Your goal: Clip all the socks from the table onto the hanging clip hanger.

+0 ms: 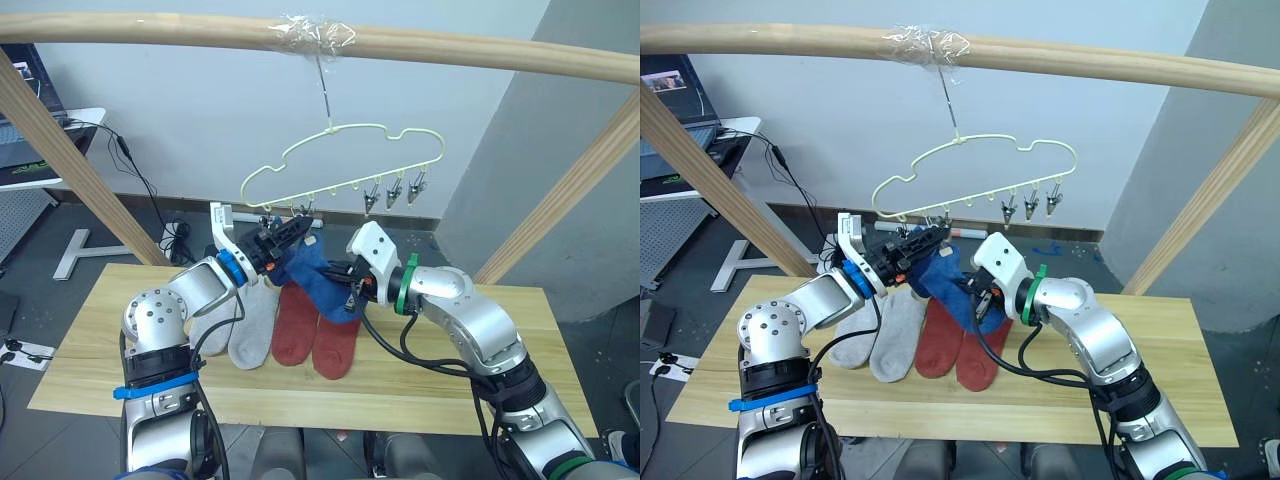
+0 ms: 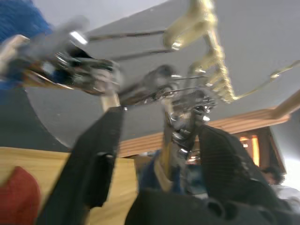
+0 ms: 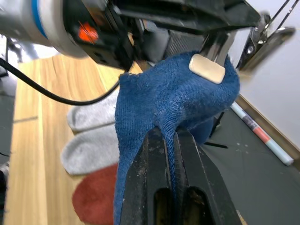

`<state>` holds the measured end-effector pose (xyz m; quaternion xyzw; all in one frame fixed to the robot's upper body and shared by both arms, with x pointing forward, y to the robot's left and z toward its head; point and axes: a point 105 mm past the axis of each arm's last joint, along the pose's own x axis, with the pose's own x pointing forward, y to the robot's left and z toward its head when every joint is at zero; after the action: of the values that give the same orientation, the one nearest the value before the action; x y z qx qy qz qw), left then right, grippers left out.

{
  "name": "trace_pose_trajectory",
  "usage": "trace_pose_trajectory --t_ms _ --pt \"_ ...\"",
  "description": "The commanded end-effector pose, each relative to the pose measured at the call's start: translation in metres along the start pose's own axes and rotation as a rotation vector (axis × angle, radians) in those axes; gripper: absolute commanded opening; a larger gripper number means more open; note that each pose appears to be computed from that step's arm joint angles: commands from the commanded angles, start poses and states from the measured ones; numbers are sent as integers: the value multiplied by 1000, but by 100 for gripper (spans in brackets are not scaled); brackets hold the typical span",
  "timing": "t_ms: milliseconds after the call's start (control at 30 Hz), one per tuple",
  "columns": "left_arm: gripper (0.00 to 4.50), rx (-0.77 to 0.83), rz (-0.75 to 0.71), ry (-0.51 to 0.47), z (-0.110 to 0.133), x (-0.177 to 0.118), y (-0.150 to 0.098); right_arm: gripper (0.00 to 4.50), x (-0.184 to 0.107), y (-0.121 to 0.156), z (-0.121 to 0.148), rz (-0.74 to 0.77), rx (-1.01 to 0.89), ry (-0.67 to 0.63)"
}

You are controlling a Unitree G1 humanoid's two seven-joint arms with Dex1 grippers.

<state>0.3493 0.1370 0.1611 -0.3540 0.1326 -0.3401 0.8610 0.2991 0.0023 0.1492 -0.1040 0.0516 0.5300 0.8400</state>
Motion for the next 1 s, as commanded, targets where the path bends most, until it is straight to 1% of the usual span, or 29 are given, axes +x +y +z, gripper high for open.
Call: trace_pose_trajectory --t_ms 33,100,200,300,433,533,567,633,700,800,900,1000 --pt "280 130 13 -16 8 -3 -3 50 -3 10 23 41 16 -78" --pt "280 182 27 -13 10 -5 -1 102 -2 11 22 44 27 -73" --pt "280 288 46 25 9 -11 2 211 -3 10 17 31 32 -53" --pt "280 389 52 50 8 -20 4 312 -9 5 7 -2 25 -18" --pt "280 482 37 37 8 -28 -1 449 -23 -2 -2 -43 14 6" --pt "280 594 26 22 4 -30 -9 449 -34 -9 -5 -90 0 11" --pt "280 646 24 3 1 -28 -13 449 -40 -11 -3 -103 -3 3" --pt "280 674 30 -46 -1 -24 -19 449 -48 -12 1 -118 -9 -12" --pt "280 762 45 -114 0 -17 -24 449 -56 -13 13 -130 -27 -54" --pt "280 788 59 -189 -4 -8 -29 449 -64 -13 28 -147 -50 -107" --pt "280 818 36 -220 -12 3 -38 449 -69 -13 39 -157 -55 -148" --pt "280 823 67 -253 -13 10 -37 449 -72 -14 43 -170 -58 -164"
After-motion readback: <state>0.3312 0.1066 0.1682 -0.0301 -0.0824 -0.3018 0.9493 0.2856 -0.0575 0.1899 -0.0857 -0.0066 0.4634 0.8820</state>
